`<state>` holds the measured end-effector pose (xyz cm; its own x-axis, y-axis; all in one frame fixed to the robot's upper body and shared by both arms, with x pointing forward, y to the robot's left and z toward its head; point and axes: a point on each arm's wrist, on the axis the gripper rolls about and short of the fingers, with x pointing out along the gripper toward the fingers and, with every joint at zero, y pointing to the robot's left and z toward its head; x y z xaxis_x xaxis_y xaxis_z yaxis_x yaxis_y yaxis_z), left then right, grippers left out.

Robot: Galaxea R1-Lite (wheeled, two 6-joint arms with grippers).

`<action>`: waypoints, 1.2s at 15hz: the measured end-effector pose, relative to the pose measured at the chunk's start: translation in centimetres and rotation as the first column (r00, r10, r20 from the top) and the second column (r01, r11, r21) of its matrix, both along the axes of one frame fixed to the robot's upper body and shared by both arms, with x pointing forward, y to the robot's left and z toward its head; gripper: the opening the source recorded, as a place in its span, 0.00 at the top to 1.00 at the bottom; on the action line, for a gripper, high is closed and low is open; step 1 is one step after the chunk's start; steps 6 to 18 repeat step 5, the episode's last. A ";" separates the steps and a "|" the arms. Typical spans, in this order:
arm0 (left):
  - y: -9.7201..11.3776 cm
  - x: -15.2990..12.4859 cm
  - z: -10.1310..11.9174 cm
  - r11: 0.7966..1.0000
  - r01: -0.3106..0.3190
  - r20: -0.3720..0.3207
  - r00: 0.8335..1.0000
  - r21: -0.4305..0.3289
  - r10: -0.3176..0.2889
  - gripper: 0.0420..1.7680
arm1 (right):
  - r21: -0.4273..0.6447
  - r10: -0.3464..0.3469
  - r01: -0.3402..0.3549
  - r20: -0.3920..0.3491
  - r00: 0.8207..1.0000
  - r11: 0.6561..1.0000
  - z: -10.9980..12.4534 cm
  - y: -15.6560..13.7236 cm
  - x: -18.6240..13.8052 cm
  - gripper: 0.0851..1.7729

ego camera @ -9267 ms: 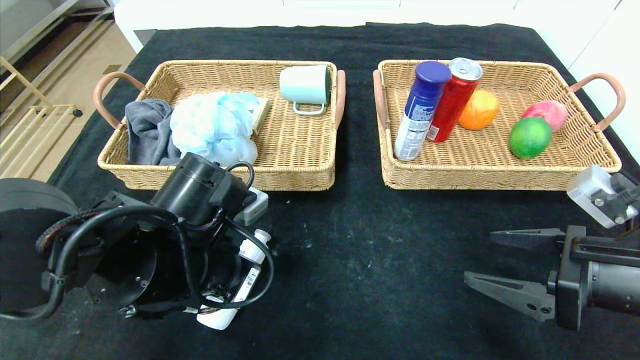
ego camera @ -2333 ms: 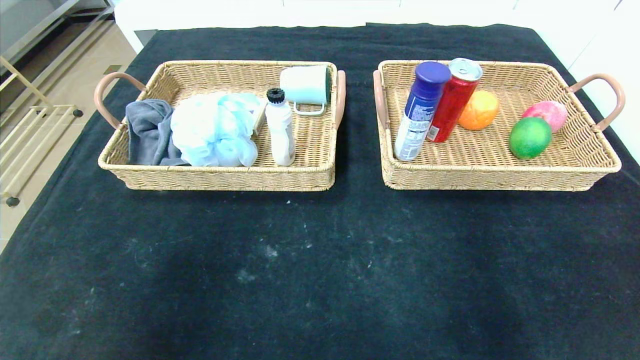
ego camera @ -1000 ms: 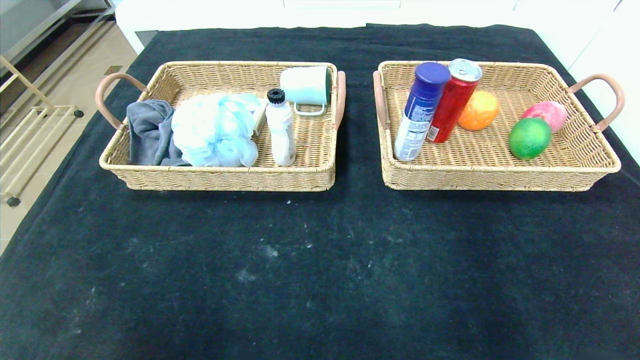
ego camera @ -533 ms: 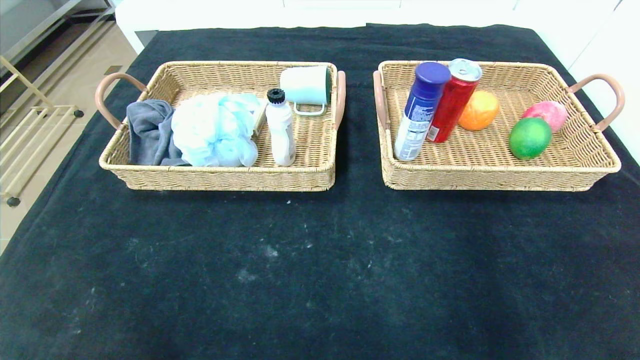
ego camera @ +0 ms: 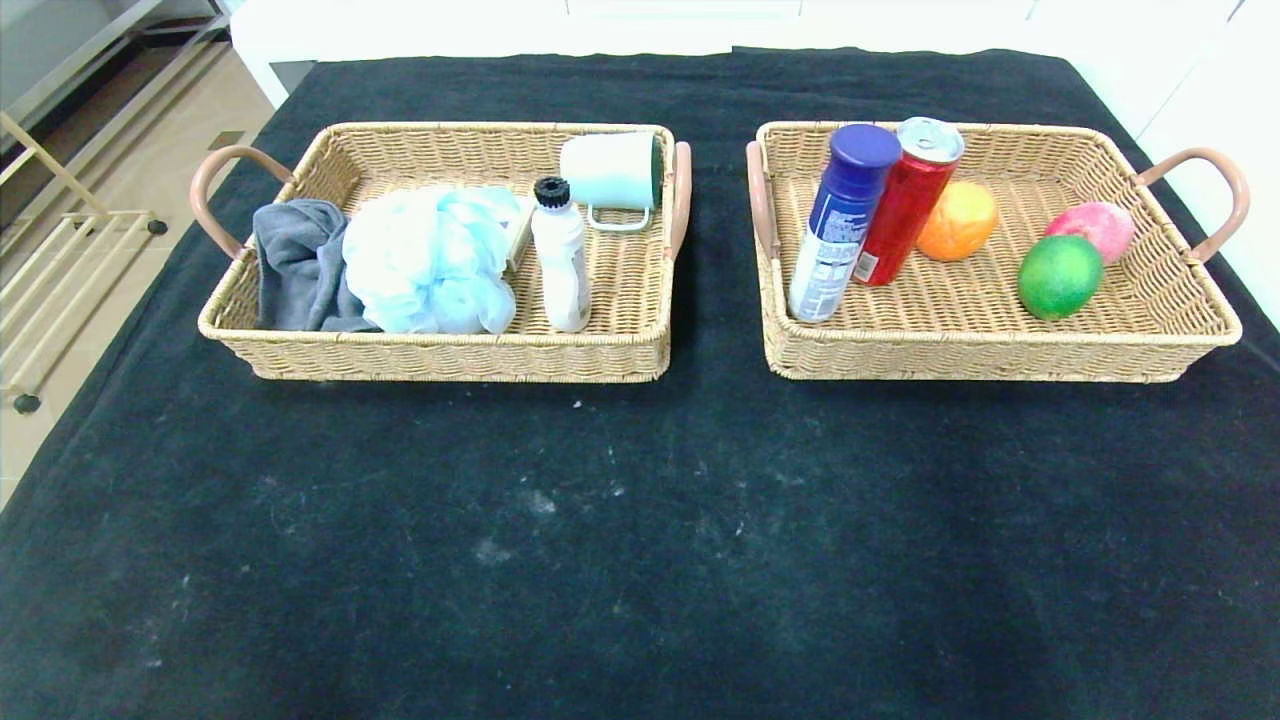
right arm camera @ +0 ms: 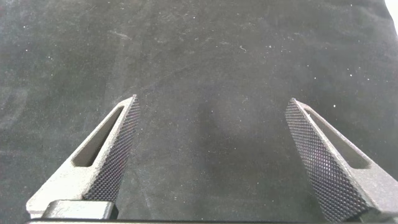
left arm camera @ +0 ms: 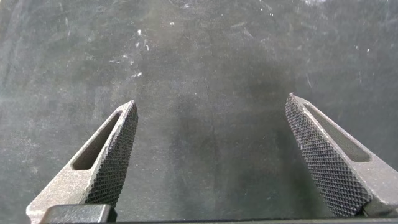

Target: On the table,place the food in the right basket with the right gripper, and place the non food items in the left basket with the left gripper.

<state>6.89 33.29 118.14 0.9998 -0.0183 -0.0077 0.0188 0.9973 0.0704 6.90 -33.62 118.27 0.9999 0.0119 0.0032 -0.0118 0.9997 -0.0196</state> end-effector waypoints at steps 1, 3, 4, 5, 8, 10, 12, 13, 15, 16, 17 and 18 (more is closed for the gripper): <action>0.0 0.0 0.0 1.000 -0.003 0.002 1.000 -0.022 0.003 0.03 | 0.002 -0.001 0.001 0.000 1.000 1.000 0.0 0.0 0.0 0.04; 0.0 0.0 0.1 0.997 -0.022 0.004 1.000 -0.071 0.023 0.03 | 0.008 -0.003 0.003 0.000 1.000 1.000 0.0 0.0 0.0 0.04; 0.1 0.0 0.1 0.997 -0.023 0.004 1.000 -0.074 0.023 0.03 | 0.009 -0.003 0.003 0.000 1.000 1.000 0.0 0.0 0.0 0.04; 0.1 0.0 0.1 0.997 -0.024 0.004 1.000 -0.075 0.024 0.03 | 0.009 -0.003 0.003 0.000 1.000 1.000 0.0 0.0 0.0 0.04; 0.1 0.0 0.1 0.997 -0.024 0.004 1.000 -0.075 0.024 0.03 | 0.009 -0.003 0.003 0.000 1.000 1.000 0.0 0.0 0.0 0.04; 0.1 0.0 0.1 0.997 -0.024 0.004 1.000 -0.075 0.024 0.03 | 0.009 -0.003 0.003 0.000 1.000 1.000 0.0 0.0 0.0 0.04; 0.1 0.0 0.1 0.997 -0.024 0.004 1.000 -0.075 0.024 0.03 | 0.009 -0.003 0.003 0.000 1.000 1.000 0.0 0.0 0.0 0.04; 0.1 0.0 0.1 0.997 -0.024 0.004 1.000 -0.075 0.024 0.03 | 0.009 -0.003 0.003 0.000 1.000 1.000 0.0 0.0 0.0 0.04; 0.1 0.0 0.1 0.997 -0.024 0.004 1.000 -0.075 0.024 0.03 | 0.009 -0.003 0.003 0.000 1.000 1.000 0.0 0.0 0.0 0.04; 0.1 0.0 0.1 0.997 -0.024 0.004 1.000 -0.075 0.024 0.03 | 0.009 -0.003 0.003 0.000 1.000 1.000 0.0 0.0 0.0 0.04; 0.1 0.0 0.1 0.997 -0.024 0.004 1.000 -0.075 0.024 0.03 | 0.009 -0.003 0.003 0.000 1.000 1.000 0.0 0.0 0.0 0.04; 0.1 0.0 0.1 0.997 -0.024 0.004 1.000 -0.075 0.024 0.03 | 0.009 -0.003 0.003 0.000 1.000 1.000 0.0 0.0 0.0 0.04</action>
